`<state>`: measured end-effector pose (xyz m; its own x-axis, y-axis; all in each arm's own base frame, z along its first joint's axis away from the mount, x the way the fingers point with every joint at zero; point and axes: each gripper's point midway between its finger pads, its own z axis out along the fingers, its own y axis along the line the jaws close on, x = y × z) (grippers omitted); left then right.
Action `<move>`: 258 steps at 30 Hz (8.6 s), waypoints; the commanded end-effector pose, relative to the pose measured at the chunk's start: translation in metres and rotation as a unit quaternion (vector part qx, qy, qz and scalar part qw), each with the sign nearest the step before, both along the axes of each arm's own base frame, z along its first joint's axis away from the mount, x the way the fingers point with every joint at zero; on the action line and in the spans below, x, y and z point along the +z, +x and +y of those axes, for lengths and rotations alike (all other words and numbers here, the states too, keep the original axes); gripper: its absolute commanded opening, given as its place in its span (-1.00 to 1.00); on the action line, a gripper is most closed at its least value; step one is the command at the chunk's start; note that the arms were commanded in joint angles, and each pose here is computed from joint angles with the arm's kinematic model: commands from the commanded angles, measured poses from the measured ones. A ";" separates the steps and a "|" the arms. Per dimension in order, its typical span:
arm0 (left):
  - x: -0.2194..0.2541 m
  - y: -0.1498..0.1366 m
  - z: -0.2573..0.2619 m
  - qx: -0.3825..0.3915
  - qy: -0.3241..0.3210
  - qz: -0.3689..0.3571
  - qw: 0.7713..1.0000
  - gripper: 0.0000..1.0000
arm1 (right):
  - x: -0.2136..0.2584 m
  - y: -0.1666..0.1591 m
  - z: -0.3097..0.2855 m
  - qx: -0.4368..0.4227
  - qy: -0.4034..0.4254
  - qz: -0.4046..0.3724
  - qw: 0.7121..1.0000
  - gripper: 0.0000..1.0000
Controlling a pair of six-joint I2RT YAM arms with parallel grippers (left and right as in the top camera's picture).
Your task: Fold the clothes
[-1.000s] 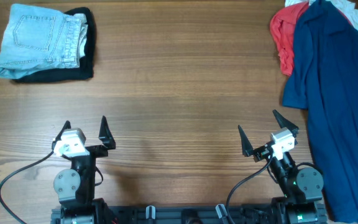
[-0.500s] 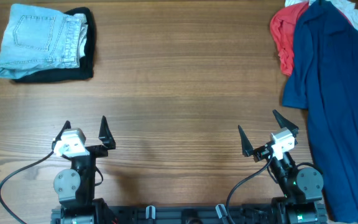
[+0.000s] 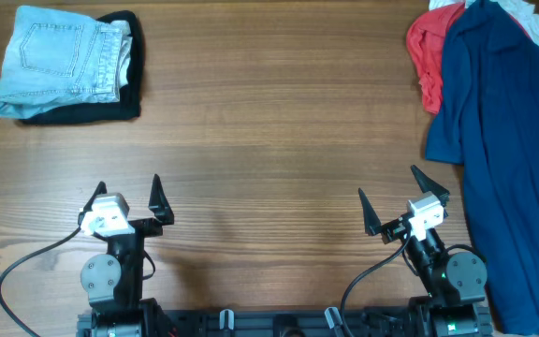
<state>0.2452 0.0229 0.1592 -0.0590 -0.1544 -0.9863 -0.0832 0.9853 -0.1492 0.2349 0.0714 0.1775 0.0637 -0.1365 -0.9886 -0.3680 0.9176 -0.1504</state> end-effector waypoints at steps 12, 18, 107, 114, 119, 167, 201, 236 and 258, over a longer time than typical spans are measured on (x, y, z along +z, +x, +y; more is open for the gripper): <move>0.002 0.000 0.007 0.019 -0.004 -0.008 1.000 0.99 | 0.001 0.000 0.000 0.000 -0.004 -0.004 1.000 0.99; -0.003 -0.001 0.006 0.019 -0.006 0.002 1.000 0.99 | 0.001 0.000 0.000 -0.002 -0.006 -0.005 1.000 1.00; 0.054 0.119 -0.084 -0.161 -0.085 0.338 0.923 1.00 | -0.138 0.158 -0.141 -0.340 0.013 0.609 0.717 0.38; 0.052 0.117 -0.084 -0.159 -0.085 0.344 0.922 0.99 | -0.162 0.153 -0.155 -0.357 0.018 0.625 0.694 0.37; 0.052 0.117 -0.084 -0.159 -0.085 0.344 0.922 1.00 | -0.172 0.149 -0.163 -0.368 0.017 0.632 0.682 0.17; 0.041 0.135 0.011 0.002 -0.128 0.333 0.934 0.99 | 0.091 0.112 0.305 0.283 -0.070 0.412 0.863 -0.91; -0.035 0.140 -0.126 -0.260 -0.010 0.418 0.870 0.99 | 0.053 0.202 0.065 -0.063 0.003 0.528 0.847 0.99; -0.112 0.122 -0.185 -0.293 0.123 0.483 0.816 -0.22 | 0.000 0.220 -0.025 -0.147 0.067 0.548 0.821 0.99; -0.127 0.128 -0.182 -0.232 0.141 0.493 0.827 0.07 | -0.003 0.215 -0.025 -0.148 0.065 0.558 0.814 0.99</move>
